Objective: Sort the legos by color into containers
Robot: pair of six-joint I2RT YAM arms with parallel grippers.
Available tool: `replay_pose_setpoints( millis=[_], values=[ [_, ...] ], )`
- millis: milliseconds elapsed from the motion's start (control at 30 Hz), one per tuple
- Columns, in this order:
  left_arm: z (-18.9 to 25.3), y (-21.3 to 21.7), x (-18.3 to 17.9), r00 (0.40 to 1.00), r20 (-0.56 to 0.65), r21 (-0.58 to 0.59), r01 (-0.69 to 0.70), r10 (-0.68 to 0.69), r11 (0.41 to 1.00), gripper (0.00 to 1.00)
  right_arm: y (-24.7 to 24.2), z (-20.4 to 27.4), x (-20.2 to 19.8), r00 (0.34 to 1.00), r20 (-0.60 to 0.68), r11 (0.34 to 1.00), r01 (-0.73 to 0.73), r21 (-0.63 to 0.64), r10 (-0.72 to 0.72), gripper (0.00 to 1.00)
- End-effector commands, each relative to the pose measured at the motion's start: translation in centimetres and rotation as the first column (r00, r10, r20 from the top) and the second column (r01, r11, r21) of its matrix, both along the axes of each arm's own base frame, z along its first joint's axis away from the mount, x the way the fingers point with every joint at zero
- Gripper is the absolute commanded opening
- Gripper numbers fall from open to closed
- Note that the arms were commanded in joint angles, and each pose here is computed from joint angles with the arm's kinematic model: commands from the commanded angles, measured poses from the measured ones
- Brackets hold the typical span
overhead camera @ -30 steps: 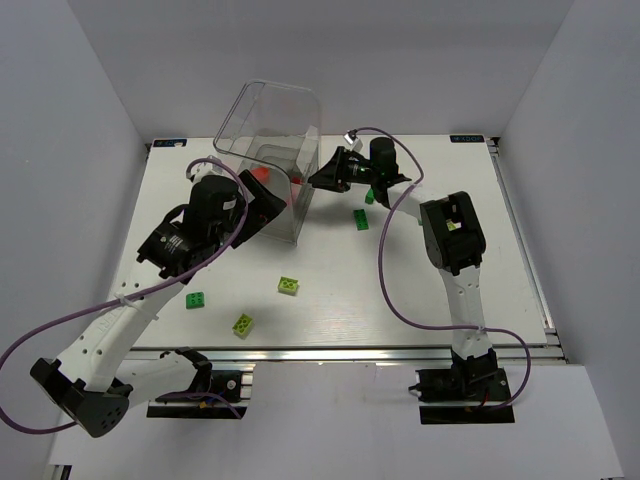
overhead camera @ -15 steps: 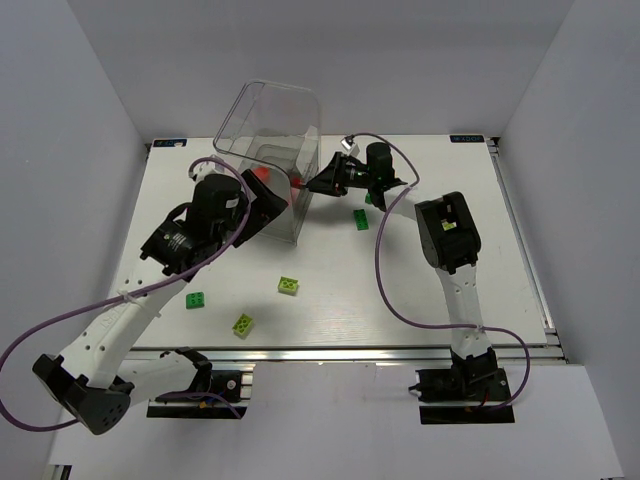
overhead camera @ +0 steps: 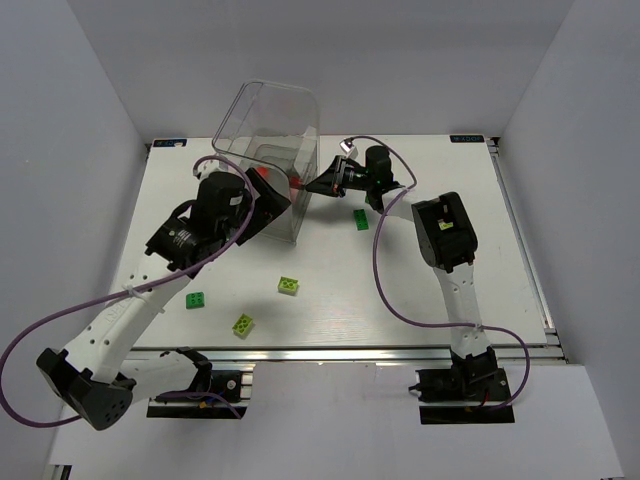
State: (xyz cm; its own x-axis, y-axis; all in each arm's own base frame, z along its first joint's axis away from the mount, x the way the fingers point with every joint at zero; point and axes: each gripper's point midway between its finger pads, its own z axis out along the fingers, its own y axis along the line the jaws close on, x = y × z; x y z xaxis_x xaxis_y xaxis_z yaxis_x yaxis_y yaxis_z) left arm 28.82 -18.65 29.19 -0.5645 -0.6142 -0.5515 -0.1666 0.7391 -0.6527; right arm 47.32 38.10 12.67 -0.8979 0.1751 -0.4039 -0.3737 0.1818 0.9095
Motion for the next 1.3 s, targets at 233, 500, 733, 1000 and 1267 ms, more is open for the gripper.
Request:
replay_pose_setpoints(
  millis=[233, 500, 733, 1000, 1267],
  values=[
    [0.3, -0.9, -0.2, 0.999, 0.010, -0.036, 0.032, -0.032, 0.999, 0.95, 0.4, 2.4, -0.2, 0.994, 0.106, 0.998, -0.021, 0.061, 0.014, 0.02],
    [-0.5, -0.3, -0.9, 1.000, 0.001, -0.035, 0.020, -0.020, 0.999, 0.95, -1.9, 2.7, 0.0, 0.994, 0.109, 0.998, 0.009, 0.059, -0.016, 0.00],
    [-1.0, -0.2, -1.1, 1.000, -0.009, -0.026, 0.028, -0.029, 0.999, 0.95, -3.9, 2.6, 0.1, 0.993, 0.110, 0.999, 0.026, 0.044, -0.030, 0.00],
    [-3.9, -0.7, -2.0, 0.995, -0.082, -0.021, 0.063, -0.065, 0.998, 0.87, -6.9, 2.4, -0.8, 0.992, 0.121, 1.000, 0.029, 0.013, -0.030, 0.00],
    [-5.6, -1.0, -2.8, 0.987, -0.132, -0.026, 0.090, -0.093, 0.996, 0.58, -8.6, 1.7, -1.2, 0.994, 0.108, 0.999, 0.035, -0.013, -0.033, 0.02]
  ],
)
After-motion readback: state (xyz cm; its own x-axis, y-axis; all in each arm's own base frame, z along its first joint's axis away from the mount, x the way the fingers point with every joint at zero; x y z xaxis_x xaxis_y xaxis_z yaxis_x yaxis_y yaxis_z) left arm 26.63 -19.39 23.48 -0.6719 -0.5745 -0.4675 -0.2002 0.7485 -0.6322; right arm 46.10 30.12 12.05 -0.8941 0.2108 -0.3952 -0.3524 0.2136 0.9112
